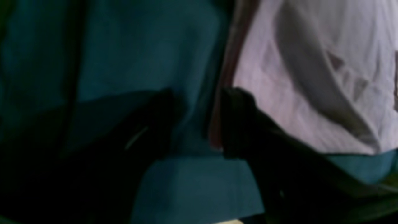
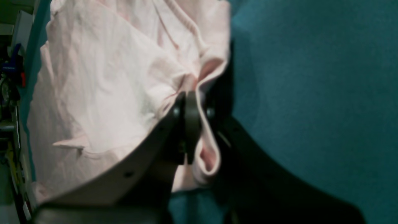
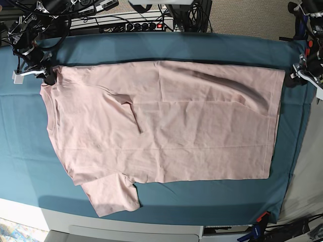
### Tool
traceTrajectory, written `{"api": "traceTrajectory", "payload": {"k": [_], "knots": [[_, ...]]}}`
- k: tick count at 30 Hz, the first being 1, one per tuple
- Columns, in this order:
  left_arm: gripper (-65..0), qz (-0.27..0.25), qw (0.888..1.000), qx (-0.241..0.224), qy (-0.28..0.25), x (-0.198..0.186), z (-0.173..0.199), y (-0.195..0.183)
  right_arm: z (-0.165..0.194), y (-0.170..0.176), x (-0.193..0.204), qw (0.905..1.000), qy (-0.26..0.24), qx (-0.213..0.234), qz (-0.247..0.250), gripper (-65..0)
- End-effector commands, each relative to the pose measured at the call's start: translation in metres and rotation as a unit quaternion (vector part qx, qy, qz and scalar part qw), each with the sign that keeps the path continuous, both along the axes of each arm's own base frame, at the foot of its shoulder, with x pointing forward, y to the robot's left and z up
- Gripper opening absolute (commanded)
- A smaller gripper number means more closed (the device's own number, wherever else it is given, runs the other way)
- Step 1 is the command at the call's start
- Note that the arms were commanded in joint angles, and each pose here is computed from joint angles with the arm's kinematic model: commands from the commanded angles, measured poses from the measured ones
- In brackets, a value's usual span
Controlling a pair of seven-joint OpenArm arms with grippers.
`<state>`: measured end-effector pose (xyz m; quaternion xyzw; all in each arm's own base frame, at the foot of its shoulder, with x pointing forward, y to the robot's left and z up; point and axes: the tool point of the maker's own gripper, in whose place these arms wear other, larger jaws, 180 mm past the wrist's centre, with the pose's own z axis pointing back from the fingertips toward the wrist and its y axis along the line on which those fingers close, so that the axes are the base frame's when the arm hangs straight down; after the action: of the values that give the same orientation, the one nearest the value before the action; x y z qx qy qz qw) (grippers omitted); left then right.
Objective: Fold the T-shirt properly
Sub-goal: 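Pull both corners outward to flatten the shirt, then open both grippers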
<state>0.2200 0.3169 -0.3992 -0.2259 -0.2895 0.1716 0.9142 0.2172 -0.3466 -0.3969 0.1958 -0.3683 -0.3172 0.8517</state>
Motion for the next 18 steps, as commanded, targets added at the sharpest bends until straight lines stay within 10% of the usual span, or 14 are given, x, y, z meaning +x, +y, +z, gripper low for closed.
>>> {"api": "traceTrajectory", "payload": {"k": [1, 18], "knots": [[-40.9, -0.015, 1.0, 0.005, 0.014, -0.005, 0.0, 0.001, -0.007, 0.002, -0.009, 0.9994, 0.032, -0.003, 0.015, -65.0], [-36.1, -0.092, 0.995, -0.021, 0.025, -0.01, -0.009, -0.037, -0.007, 0.002, -0.009, 0.9993, 0.033, -0.003, 0.016, -65.0]]}}
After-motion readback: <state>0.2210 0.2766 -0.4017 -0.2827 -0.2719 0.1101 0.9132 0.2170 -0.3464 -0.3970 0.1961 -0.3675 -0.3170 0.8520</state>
